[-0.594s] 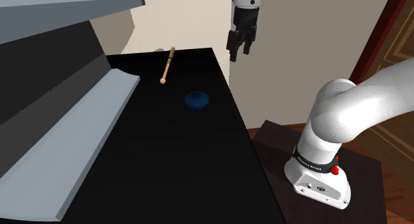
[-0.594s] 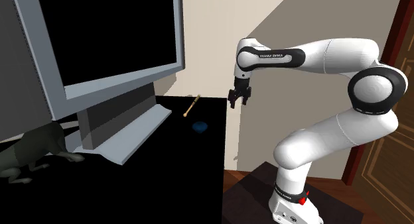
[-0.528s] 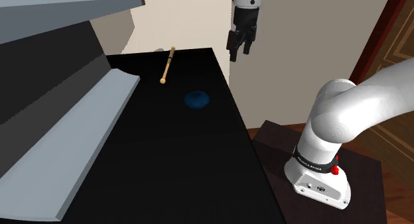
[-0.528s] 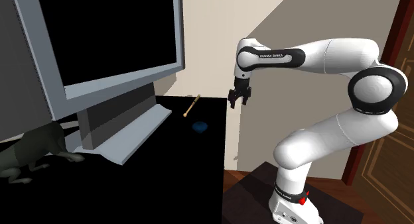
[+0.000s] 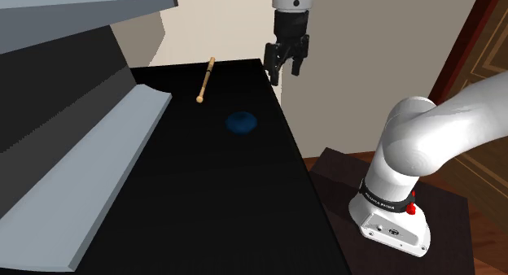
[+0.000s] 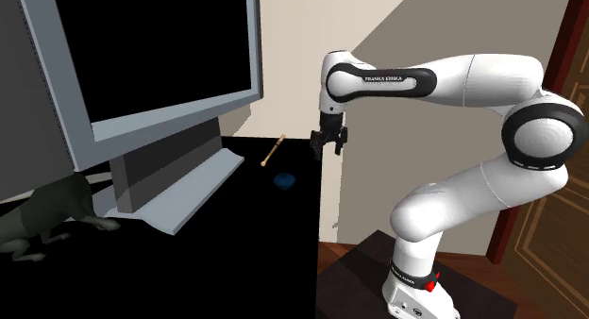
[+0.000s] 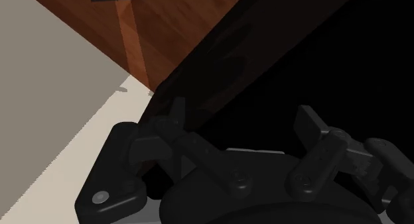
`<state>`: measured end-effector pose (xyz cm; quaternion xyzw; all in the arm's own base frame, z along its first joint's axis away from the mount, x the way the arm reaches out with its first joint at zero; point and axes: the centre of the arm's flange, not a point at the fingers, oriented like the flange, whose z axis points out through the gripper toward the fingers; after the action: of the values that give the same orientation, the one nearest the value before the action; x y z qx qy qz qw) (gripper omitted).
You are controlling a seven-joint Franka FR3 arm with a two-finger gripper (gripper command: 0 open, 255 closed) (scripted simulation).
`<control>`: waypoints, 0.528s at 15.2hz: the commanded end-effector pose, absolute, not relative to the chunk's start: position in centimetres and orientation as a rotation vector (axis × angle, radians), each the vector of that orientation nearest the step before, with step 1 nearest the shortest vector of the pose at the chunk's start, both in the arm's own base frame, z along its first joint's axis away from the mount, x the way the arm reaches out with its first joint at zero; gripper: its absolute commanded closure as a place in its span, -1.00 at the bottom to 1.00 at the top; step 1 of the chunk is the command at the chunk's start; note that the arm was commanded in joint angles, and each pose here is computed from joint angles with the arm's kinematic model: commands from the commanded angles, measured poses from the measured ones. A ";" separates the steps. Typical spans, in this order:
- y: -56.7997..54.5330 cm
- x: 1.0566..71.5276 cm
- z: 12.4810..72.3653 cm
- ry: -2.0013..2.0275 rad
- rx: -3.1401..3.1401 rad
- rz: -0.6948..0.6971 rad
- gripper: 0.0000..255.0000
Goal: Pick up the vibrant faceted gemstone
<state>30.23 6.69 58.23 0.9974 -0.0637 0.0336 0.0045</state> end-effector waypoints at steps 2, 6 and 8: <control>10.8 29.4 58.6 -0.255 3.125 0.085 -1.00; 15.9 29.0 58.9 -0.326 3.123 0.059 -1.00; 18.5 28.8 59.1 -0.361 3.122 0.046 -1.00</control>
<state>28.83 17.24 59.01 0.9940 -0.1079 0.0172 0.0003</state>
